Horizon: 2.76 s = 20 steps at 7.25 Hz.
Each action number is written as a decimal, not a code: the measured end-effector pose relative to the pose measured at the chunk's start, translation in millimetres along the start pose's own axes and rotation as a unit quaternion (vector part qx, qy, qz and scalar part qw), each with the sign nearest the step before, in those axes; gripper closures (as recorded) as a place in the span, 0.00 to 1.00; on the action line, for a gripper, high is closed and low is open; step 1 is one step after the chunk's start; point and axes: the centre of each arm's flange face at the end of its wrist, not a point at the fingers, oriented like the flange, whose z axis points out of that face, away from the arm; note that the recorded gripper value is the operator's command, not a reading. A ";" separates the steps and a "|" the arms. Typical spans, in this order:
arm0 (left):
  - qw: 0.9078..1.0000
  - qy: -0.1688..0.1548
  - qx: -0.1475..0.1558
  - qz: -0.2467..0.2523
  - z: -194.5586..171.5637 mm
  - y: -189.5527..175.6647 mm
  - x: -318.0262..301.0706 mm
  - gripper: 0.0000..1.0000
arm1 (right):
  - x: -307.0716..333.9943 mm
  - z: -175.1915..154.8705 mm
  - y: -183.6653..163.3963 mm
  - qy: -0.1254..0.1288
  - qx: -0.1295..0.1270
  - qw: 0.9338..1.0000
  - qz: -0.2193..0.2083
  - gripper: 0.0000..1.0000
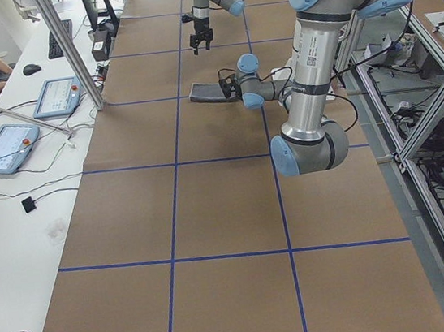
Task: Fold towel twice with both arms
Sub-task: 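Lower the left gripper and pinch the strip's near end, then lift the near end with the left gripper and fold it over the far end, then open the left gripper and release the folded towel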
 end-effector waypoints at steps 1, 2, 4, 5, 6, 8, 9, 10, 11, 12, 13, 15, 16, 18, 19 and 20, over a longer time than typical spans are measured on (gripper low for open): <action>1.000 0.006 0.001 -0.002 -2.5 0.6 7.2 1.00 | 0.5 0.3 -0.5 0.001 0.000 1.000 0.000 0.00; 1.000 0.014 0.008 -0.003 -4.3 -0.8 18.3 1.00 | 1.5 0.6 -1.2 0.001 0.001 1.000 0.001 0.00; 0.999 0.027 0.028 -0.008 -11.0 -16.3 40.3 1.00 | 3.9 2.1 -2.8 0.004 0.002 1.000 0.002 0.00; 0.999 0.031 0.038 -0.011 -14.3 -28.1 48.6 1.00 | 4.9 2.9 -3.6 0.005 0.002 1.000 0.003 0.00; 0.998 0.035 0.047 -0.013 -14.3 -38.6 58.1 1.00 | 6.3 3.6 -4.3 0.006 0.002 1.000 0.003 0.00; 0.997 0.040 0.061 -0.018 -2.3 -56.6 88.1 1.00 | 9.1 5.5 -5.0 0.009 0.003 1.000 0.004 0.00; 0.997 0.041 0.069 -0.020 2.7 -67.0 101.9 1.00 | 10.3 6.3 -5.6 0.010 0.003 1.000 0.004 0.00; 0.996 0.040 0.077 -0.023 6.0 -79.5 110.4 1.00 | 11.5 6.9 -5.9 0.011 0.003 1.000 0.005 0.00; 0.995 0.037 0.087 -0.027 9.5 -94.7 115.7 1.00 | 12.3 7.1 -6.1 0.012 0.003 1.000 0.005 0.00; 0.994 0.034 0.097 -0.031 11.3 -110.3 120.7 1.00 | 12.8 7.2 -6.3 0.012 0.003 1.000 0.005 0.00; 0.993 0.033 0.105 -0.034 11.2 -123.8 126.1 1.00 | 13.1 7.4 -6.1 0.012 0.004 1.000 0.005 0.00; 0.992 0.037 0.115 -0.037 5.8 -140.0 136.5 1.00 | 12.7 6.9 -5.7 0.012 0.004 1.000 0.004 0.00; 0.992 0.037 0.117 -0.037 5.5 -143.7 137.7 1.00 | 12.7 7.0 -5.5 0.012 0.003 1.000 0.004 0.00; 0.992 0.032 0.119 -0.039 9.7 -148.2 137.4 1.00 | 13.3 8.6 -4.7 0.013 0.003 1.000 0.004 0.00; 0.991 0.031 0.120 -0.039 12.1 -149.6 139.2 1.00 | 13.8 9.8 -4.7 0.014 0.003 1.000 0.004 0.00; 0.991 0.029 0.121 -0.040 14.4 -151.6 141.7 1.00 | 14.4 11.2 -4.6 0.015 0.003 1.000 0.004 0.00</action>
